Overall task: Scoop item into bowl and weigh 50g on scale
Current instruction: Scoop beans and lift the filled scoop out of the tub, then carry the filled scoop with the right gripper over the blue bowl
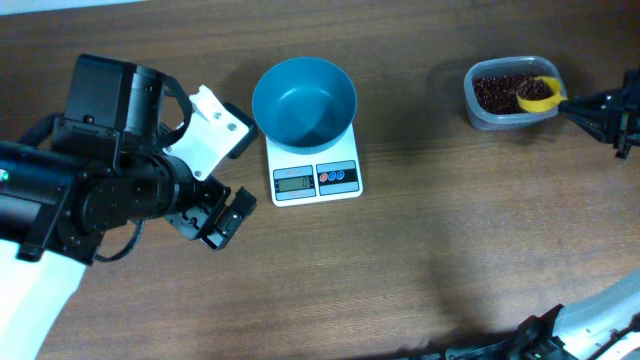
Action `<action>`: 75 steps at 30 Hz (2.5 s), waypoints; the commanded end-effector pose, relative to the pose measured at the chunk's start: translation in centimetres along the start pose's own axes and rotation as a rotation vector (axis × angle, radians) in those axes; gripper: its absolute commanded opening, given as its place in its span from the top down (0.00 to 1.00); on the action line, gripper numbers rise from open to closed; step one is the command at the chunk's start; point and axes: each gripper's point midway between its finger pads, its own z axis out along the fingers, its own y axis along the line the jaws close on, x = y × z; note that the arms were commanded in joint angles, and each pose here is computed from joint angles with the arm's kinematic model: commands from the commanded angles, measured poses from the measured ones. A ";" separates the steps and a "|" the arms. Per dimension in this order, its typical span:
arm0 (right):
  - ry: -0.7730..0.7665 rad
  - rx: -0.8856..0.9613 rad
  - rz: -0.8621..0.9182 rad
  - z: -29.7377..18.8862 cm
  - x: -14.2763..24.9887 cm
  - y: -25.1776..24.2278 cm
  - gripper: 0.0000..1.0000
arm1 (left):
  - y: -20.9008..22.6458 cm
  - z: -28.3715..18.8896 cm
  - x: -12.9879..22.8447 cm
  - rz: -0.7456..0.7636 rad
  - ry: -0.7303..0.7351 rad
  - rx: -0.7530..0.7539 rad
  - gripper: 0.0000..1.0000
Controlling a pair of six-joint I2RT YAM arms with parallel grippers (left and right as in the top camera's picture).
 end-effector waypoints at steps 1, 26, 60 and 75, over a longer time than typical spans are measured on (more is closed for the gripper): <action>-0.004 -0.049 0.078 0.1 -0.3 0.6 0.96 | 0.0 -0.5 -0.6 -0.012 -0.026 0.002 0.01; 0.234 -0.447 -0.222 8.2 5.5 11.6 0.96 | 0.0 -0.5 -0.6 -0.012 -0.026 0.002 0.01; 0.577 -0.371 -0.831 22.4 18.1 14.0 0.96 | 0.0 -0.5 -0.5 -0.012 -0.026 0.003 0.01; 0.438 -0.374 -1.088 24.3 15.2 15.2 0.96 | 0.0 -0.5 -0.6 -0.012 -0.026 0.002 0.01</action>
